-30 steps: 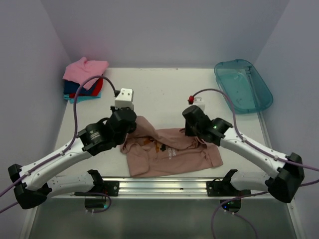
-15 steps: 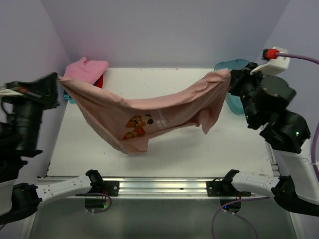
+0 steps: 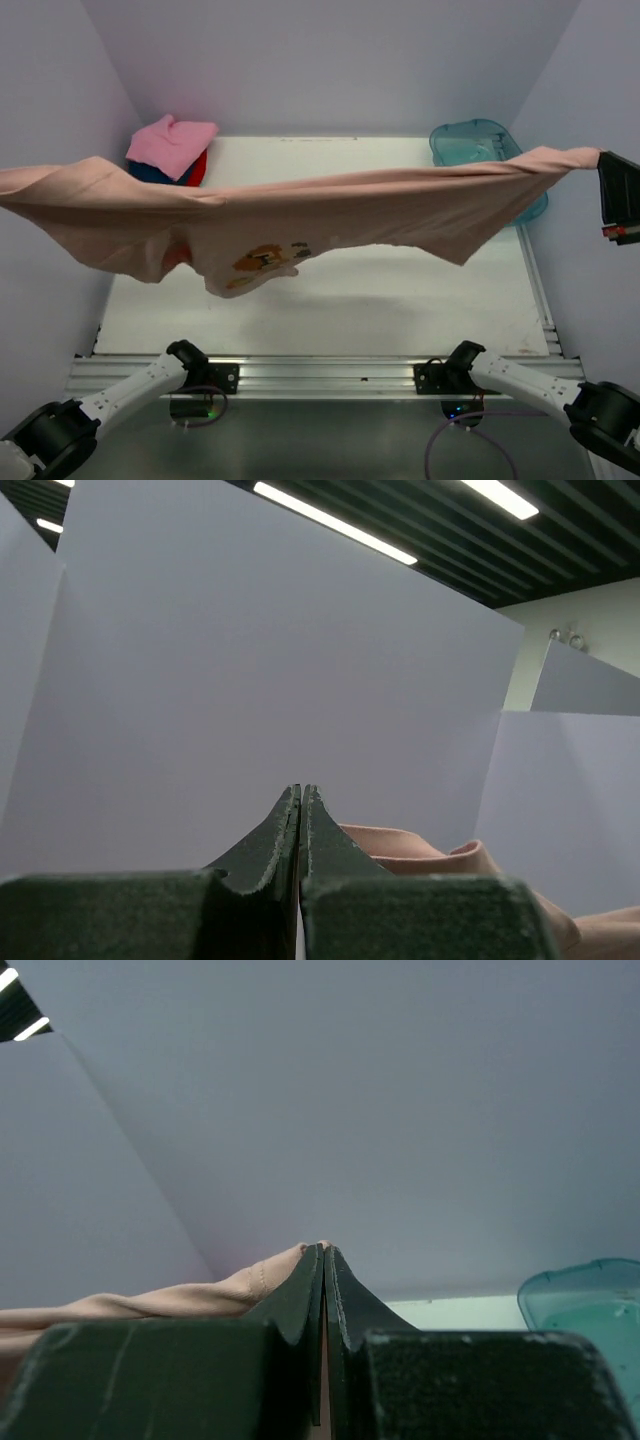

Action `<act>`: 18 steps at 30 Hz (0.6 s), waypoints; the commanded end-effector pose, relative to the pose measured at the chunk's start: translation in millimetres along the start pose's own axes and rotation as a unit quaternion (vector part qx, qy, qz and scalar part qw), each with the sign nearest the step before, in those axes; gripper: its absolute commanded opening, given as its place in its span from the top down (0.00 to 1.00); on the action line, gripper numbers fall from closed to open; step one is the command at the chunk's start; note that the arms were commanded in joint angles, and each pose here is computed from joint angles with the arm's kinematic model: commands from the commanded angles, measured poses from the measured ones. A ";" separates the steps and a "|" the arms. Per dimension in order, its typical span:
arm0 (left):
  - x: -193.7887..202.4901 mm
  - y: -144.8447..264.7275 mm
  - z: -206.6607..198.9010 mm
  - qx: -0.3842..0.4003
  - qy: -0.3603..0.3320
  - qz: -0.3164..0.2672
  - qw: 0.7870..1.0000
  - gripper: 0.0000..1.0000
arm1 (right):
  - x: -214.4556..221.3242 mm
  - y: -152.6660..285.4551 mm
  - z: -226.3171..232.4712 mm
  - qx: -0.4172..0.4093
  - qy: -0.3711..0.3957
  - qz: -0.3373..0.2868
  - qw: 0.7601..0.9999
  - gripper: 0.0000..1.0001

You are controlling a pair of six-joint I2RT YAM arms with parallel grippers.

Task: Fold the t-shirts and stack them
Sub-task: Flatten out the tshirt

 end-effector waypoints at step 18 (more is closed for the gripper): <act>222.4 -86.3 -40.4 -0.008 -0.168 0.241 0.956 1.00 | 168.3 -93.6 -31.6 0.190 0.133 0.135 0.963 1.00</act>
Point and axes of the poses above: each gripper's point midway between its finger pads, its own y axis back along the fingers, its own z axis along the line the jaws close on, x = y × z, the point moved 3 cm from there along y, back along the fingers, and after that the axes turned 13 degrees about -y, right-handed, at the moved point
